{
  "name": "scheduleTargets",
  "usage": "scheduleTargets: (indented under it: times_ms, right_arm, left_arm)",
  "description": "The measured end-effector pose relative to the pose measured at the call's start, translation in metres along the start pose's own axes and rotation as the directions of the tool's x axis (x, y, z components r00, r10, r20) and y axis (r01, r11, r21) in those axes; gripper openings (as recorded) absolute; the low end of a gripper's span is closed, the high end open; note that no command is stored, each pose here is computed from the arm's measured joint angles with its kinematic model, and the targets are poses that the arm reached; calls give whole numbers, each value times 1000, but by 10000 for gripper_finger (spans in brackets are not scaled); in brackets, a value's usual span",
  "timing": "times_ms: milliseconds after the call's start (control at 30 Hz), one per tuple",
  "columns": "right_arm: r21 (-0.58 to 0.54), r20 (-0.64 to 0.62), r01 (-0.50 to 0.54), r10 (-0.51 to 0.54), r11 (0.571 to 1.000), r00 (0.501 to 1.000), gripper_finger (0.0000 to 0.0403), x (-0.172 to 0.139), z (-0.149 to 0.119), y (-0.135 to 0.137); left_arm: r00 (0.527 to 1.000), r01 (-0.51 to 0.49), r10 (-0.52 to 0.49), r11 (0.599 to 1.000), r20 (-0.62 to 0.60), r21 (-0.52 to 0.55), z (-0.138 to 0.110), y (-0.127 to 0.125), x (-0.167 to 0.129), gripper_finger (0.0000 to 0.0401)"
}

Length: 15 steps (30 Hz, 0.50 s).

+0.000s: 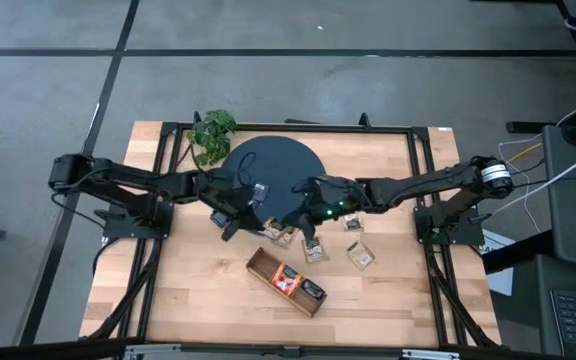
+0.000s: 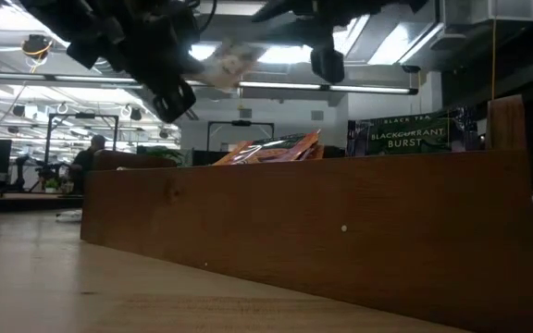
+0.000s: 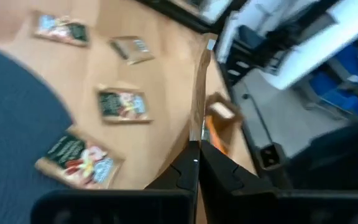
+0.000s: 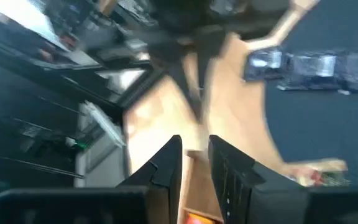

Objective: Pick & Place Tea
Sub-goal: Put the brown tea bag into the left section of the wooden organizer

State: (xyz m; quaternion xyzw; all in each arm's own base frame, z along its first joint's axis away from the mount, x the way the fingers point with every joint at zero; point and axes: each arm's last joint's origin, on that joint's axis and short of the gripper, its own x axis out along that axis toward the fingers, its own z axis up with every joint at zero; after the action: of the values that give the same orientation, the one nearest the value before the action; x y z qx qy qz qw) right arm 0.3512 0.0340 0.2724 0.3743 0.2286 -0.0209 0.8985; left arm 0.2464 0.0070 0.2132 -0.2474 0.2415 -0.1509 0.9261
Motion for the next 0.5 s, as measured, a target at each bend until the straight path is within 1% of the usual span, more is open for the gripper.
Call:
scheduleTargets:
  times_ms: [33, 200, 400, 500]
  right_arm:
    - [-17, -19, 25, -25, 1000, 1000, 83, 0, 1, 1]
    - [-73, -36, 41, -44, 997, 998, 83, 8, 12, 11]
    - [-46, -50, 31, -34, 998, 998, 83, 13, 10, 15]
    - [-50, -57, 23, -26, 998, 998, 83, 13, 7, 18]
  left_arm:
    - [1000, 19, -19, 1000, 4, 12, 1, -1, -1, 2]
    - [999, 50, -50, 998, -1, 43, 3, -1, -3, 2]
    - [999, 45, -45, 998, -4, 40, 3, 1, -4, 2]
    - [999, 40, -40, 998, 1, 39, 4, 2, -5, 2]
